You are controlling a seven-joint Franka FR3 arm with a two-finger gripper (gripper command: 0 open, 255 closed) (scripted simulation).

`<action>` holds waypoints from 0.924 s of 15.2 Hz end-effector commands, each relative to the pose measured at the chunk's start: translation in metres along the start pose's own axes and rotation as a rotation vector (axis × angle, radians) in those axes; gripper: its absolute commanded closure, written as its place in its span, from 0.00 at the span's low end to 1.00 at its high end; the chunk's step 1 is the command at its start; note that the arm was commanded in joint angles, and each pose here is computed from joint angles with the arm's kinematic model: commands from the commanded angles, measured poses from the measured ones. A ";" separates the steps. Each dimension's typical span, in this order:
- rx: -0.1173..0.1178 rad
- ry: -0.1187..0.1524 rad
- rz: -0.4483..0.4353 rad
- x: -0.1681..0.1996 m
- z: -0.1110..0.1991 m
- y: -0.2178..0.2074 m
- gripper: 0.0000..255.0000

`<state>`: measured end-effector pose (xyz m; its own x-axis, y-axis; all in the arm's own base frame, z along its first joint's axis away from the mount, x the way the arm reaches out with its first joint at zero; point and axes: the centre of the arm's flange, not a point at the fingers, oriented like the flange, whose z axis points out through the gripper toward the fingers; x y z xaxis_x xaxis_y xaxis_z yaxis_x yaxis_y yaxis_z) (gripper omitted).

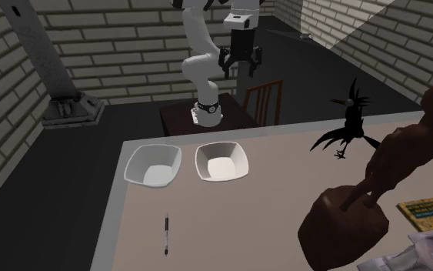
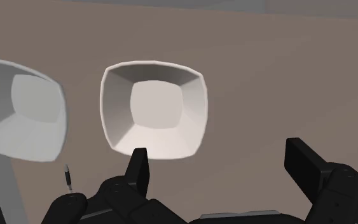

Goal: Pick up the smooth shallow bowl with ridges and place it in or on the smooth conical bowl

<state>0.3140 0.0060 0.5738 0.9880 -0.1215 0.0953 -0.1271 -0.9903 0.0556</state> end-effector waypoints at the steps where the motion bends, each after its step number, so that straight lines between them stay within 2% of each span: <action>1: 0.000 0.000 0.000 0.000 0.000 0.000 0.00; 14: 0.042 0.018 0.032 0.036 0.140 0.099 0.00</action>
<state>0.3447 -0.0978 0.4547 0.9825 -0.1500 0.1107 -0.1523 -0.9882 0.0130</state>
